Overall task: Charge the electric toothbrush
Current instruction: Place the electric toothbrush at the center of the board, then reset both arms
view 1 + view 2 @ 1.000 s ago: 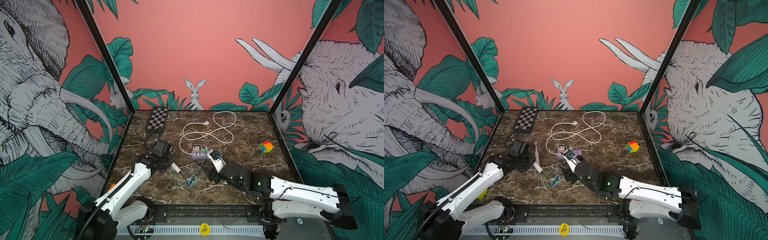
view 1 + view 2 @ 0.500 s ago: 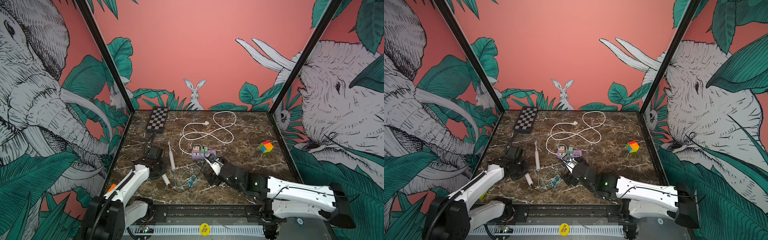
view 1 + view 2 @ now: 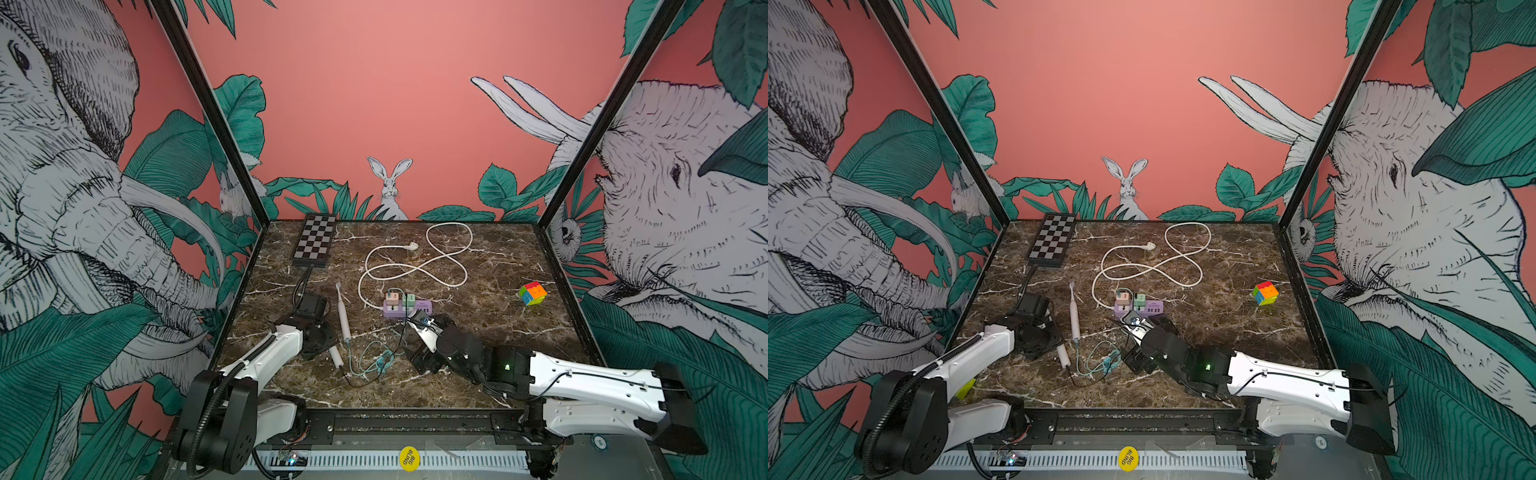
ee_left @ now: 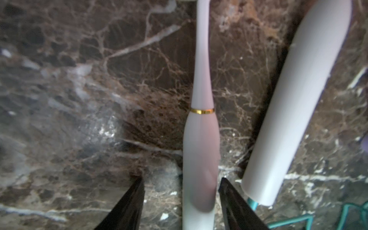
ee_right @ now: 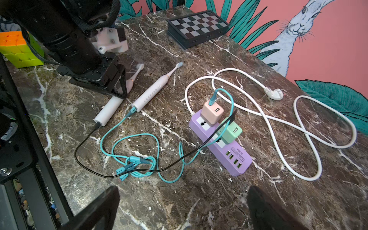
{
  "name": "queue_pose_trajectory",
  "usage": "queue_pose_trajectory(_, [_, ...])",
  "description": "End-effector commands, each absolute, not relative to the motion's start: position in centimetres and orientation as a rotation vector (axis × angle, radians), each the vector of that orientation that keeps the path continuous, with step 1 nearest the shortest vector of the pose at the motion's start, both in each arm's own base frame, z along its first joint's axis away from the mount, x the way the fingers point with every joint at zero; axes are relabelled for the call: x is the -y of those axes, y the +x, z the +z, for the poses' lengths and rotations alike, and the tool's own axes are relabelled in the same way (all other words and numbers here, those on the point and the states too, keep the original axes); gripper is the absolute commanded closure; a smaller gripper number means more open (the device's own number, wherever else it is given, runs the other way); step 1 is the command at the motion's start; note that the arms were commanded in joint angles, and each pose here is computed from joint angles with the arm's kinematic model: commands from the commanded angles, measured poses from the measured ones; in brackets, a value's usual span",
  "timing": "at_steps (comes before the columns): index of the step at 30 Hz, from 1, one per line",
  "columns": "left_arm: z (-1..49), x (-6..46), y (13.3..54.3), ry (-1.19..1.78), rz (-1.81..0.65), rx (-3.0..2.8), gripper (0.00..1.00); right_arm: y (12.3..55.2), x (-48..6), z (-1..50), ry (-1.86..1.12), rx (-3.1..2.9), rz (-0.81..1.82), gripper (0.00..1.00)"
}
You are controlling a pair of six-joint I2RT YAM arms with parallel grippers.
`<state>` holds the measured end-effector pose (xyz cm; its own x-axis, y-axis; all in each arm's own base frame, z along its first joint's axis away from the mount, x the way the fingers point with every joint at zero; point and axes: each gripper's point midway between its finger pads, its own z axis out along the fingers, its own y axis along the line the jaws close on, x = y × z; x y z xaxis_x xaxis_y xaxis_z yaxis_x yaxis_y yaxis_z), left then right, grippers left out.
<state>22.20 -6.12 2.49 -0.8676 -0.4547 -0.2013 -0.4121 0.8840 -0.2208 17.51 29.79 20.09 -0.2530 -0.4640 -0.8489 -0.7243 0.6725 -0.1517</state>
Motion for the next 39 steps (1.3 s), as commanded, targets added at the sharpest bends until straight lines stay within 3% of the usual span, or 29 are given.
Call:
queue_pose_trajectory(1, [3.4, 6.1, 22.6, -0.624, -0.262, -2.778, 0.15, 18.7, -27.7, 22.0, -0.855, -1.870, 0.238, 0.01])
queue_pose_trajectory(2, [3.8, 6.2, 22.6, -0.612, -0.266, -2.783, 0.05, 19.0, -26.9, 22.4, -0.841, -1.861, 0.193, 0.01])
queue_pose_trajectory(3, [4.4, 6.2, 22.6, -0.593, -0.269, -2.787, 0.01, 19.5, -25.8, 23.0, -0.806, -1.853, 0.139, 0.01])
queue_pose_trajectory(14, [16.6, 2.6, 26.4, -0.525, -0.081, -2.434, 0.01, 25.2, -8.1, 28.1, -0.129, -1.826, -0.197, 0.01])
queue_pose_trajectory(21, [17.8, -0.9, 30.2, -0.358, 0.225, -2.201, 0.01, 29.2, 0.6, 25.2, 0.120, -1.798, -0.450, 0.01])
queue_pose_trajectory(30, [15.1, -7.0, 33.2, -0.447, 0.390, -1.893, 0.01, 36.7, 1.1, 15.5, 0.041, -1.942, -0.603, 0.01])
queue_pose_trajectory(35, [12.3, -6.7, 35.6, -0.318, 0.407, -1.885, 0.01, 38.2, 1.1, 12.4, 0.028, -1.921, -0.557, 0.01])
queue_pose_trajectory(39, [11.4, -4.6, 38.2, -0.185, 0.279, -1.877, 0.01, 38.7, 3.2, 11.1, 0.140, -1.881, -0.452, 0.02])
